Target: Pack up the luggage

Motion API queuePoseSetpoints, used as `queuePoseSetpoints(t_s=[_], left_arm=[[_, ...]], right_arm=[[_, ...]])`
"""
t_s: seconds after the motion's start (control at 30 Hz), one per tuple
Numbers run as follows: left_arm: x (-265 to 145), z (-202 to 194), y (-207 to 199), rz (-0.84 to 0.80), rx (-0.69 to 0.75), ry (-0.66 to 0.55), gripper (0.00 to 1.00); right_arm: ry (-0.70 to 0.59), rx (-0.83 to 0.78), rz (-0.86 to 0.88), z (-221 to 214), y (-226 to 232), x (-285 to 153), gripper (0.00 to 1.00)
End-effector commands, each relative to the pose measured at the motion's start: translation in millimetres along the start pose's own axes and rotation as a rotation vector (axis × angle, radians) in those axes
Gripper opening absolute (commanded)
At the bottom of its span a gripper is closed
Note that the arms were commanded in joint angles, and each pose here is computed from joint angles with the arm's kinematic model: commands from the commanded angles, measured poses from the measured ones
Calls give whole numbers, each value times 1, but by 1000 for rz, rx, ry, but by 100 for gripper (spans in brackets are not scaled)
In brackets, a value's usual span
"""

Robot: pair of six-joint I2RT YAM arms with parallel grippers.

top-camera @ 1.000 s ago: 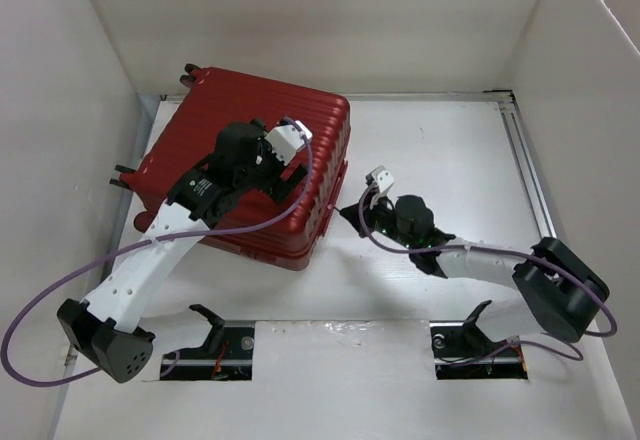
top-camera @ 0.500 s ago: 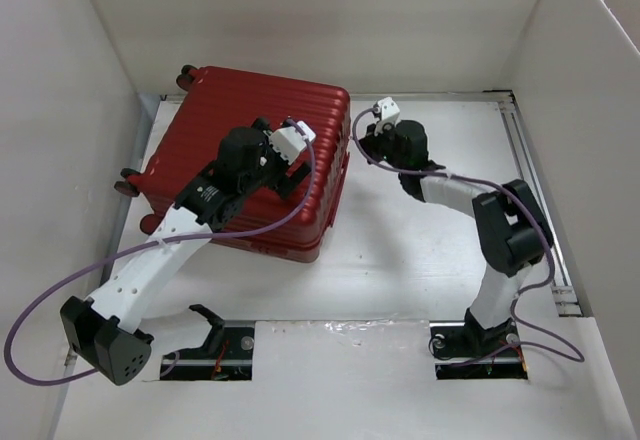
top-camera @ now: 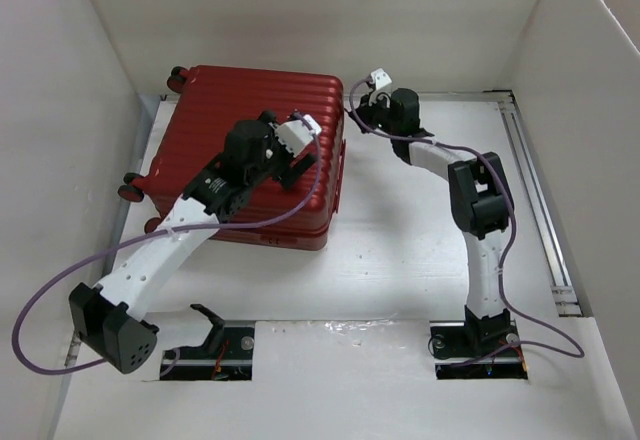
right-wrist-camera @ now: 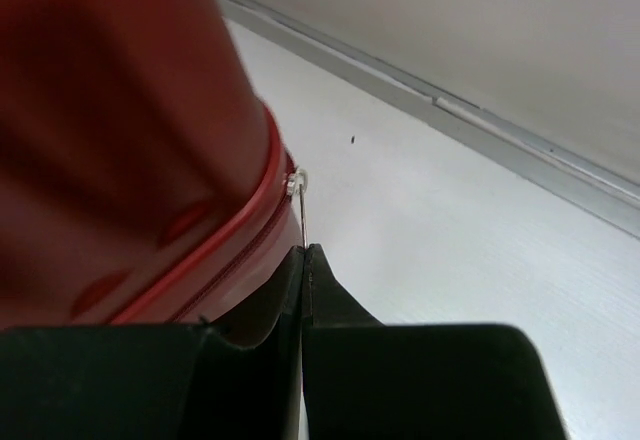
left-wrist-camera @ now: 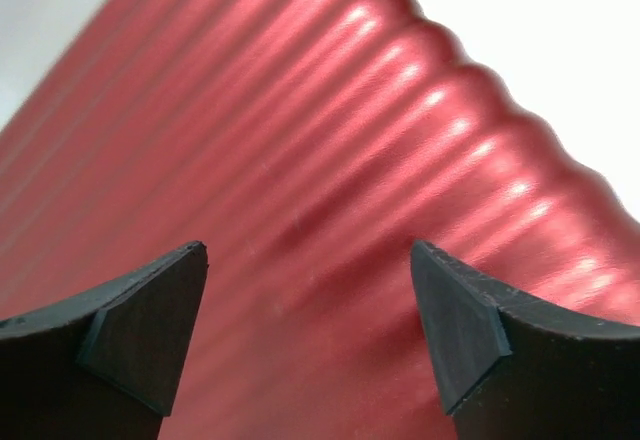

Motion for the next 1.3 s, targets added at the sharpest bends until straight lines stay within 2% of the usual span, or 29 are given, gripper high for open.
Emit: queuePoseSetpoints(t_s=[0.0, 0.03, 0.07, 0.1, 0.17, 0.23, 0.33, 0.43, 0.57, 0.63, 0.77, 0.9, 1.0, 1.07, 1.27], left_arm=[[-14, -45, -42, -280, 58, 375, 80], [-22, 5, -31, -252, 50, 222, 74], [-22, 30, -34, -257, 55, 155, 72], [-18, 53, -55, -304, 90, 115, 70], [-26, 101, -69, -278, 94, 13, 68], [-21, 118, -112, -327, 133, -14, 72], [2, 111, -147, -307, 59, 24, 74], [38, 82, -172, -247, -38, 129, 75], [78, 61, -179, -31, -119, 218, 76], [90, 66, -174, 96, -150, 202, 79], [115, 50, -172, 238, -178, 232, 80], [131, 32, -175, 286, -150, 292, 85], [134, 25, -166, 318, -175, 313, 100], [141, 18, -160, 316, -201, 332, 100], [184, -23, -163, 255, -280, 501, 100]], right_arm=[[-192, -100, -9, 52, -1, -22, 0], [-191, -100, -9, 47, 0, -23, 0], [-201, -93, 1, 53, 1, -25, 0], [-202, -92, 1, 53, 1, -25, 0], [-193, -67, 22, 53, -3, -22, 0], [-176, -24, 21, 54, -17, -18, 0], [-186, -22, 43, 57, -22, -19, 0], [-185, -24, 55, 60, -29, -25, 0], [-173, -18, 68, 55, -30, -29, 0], [-165, -14, 71, 51, -34, -32, 0], [-145, -6, 108, 39, -33, -26, 0], [-126, 3, 133, 27, -32, -23, 0], [-119, -1, 124, 24, -36, -25, 0], [-100, 11, 135, 14, -34, -27, 0], [-80, -12, 134, 9, -29, -38, 0]])
Point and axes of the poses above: each gripper's point midway between its finger pads, its own x axis out along the fingers, its own y axis along the line the jaws close on, z = x × y, the point moved 8 cm from there along -x, back along the fingers, and after that the axes turned 3 degrees about -x, right-handed, at the moved point
